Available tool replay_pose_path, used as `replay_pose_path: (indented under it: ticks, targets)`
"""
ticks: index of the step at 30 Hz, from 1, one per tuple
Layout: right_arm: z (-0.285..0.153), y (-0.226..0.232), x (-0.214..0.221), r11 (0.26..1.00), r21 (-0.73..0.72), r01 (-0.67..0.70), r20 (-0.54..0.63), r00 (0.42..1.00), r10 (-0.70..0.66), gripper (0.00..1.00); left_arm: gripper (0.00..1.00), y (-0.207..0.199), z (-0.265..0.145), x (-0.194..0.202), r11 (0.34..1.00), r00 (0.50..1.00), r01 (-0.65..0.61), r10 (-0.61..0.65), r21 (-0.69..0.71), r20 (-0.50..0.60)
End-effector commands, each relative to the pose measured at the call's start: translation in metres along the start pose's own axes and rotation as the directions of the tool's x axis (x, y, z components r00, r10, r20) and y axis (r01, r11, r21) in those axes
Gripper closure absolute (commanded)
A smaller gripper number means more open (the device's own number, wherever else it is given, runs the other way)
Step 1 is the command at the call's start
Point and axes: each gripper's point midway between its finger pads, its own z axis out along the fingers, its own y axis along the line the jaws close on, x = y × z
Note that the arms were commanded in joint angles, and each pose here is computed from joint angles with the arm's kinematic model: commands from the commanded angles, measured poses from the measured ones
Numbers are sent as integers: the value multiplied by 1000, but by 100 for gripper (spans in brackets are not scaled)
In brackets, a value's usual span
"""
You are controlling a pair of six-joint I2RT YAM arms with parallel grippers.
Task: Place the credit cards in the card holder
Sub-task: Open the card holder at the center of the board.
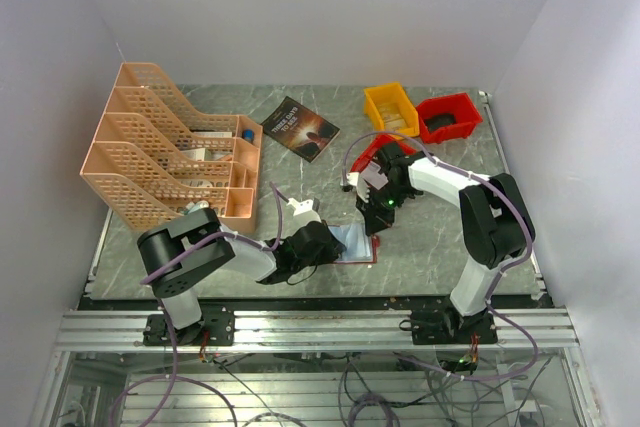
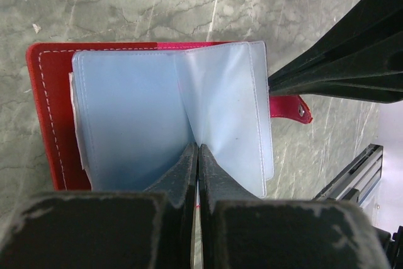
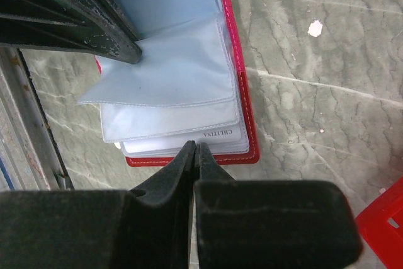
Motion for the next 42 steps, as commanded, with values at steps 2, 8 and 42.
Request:
replay_pose_path:
  ticks: [2,8,42]
  targets:
    - [2,0,-1,1000,-4,-2,3,1000,2,99,93,11,2,6,1000,1000,-4,4,-17,-18]
    - [7,2,-1,1000,-15,-4,-3,1000,4,99,93,10,3,7,1000,1000,-2,2,-9,-20]
    - [25,19,-43,988,-146,-59,155,985,82,97,47,-10,-18,-14,996,999,-36,33,87,38]
